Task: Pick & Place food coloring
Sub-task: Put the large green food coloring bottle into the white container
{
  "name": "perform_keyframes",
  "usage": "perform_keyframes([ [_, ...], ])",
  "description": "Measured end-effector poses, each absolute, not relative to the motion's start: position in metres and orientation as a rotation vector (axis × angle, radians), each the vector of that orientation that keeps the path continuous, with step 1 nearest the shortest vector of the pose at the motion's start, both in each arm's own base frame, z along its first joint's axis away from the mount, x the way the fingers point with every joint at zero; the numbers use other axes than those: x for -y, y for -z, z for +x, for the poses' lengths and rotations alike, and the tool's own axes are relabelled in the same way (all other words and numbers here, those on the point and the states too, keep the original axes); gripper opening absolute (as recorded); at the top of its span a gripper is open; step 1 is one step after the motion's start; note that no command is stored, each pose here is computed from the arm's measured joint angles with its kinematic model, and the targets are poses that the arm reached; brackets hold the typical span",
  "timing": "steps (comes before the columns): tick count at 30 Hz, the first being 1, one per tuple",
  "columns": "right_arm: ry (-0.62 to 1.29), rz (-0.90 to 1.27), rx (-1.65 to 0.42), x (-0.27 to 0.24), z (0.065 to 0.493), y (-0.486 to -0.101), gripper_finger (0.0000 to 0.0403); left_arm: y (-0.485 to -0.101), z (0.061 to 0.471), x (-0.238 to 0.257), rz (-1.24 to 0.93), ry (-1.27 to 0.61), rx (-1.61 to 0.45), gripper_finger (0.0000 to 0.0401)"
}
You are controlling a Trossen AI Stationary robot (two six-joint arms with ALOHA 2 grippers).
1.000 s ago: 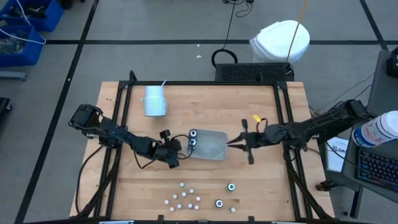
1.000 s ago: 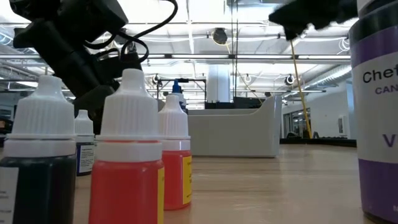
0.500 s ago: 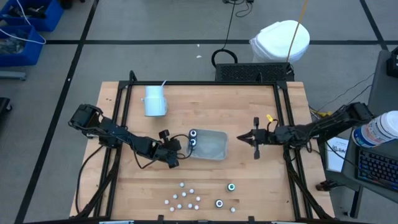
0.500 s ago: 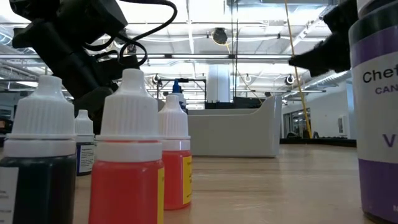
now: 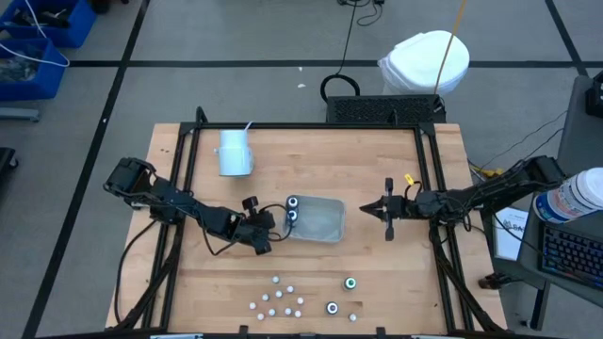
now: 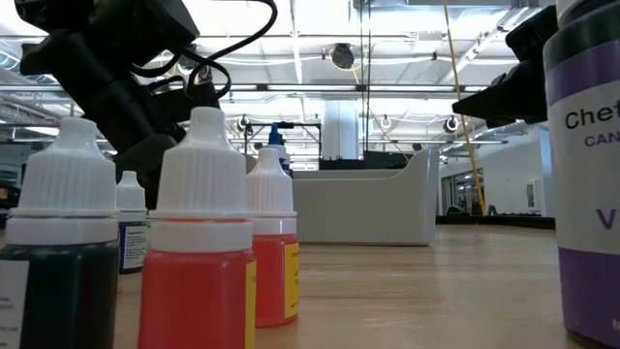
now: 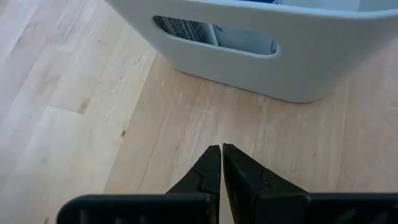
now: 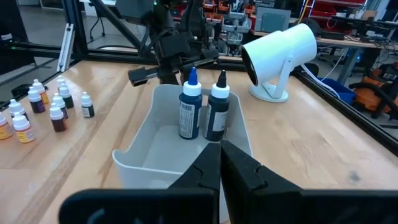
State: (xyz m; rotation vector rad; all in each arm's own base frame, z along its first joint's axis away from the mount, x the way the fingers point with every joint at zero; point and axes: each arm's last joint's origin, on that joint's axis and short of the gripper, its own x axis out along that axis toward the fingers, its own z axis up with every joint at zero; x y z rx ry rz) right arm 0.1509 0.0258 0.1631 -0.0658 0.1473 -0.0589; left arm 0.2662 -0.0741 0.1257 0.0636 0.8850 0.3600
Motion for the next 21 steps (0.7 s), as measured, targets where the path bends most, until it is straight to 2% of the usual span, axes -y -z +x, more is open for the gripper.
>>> perform_keyframes([
  [3, 0.035, -0.065, -0.148, -0.027, 0.151, -0.163, 0.0, -0.126, 0.266, 0.074, 0.072, -0.355, -0.886, 0.0026],
  [9, -0.17, -0.025, -0.109, -0.044, 0.156, -0.184, 0.0, -0.126, 0.266, 0.075, 0.076, -0.341, -0.891, 0.0026],
  [14, -0.214, -0.061, -0.242, -0.07, 0.159, -0.2, 0.0, -0.126, 0.266, 0.075, 0.077, -0.34, -0.892, 0.0026],
  [21, -0.306, -0.137, -0.299, -0.11, 0.164, -0.204, 0.0005, -0.126, 0.266, 0.075, 0.084, -0.337, -0.893, 0.0026],
])
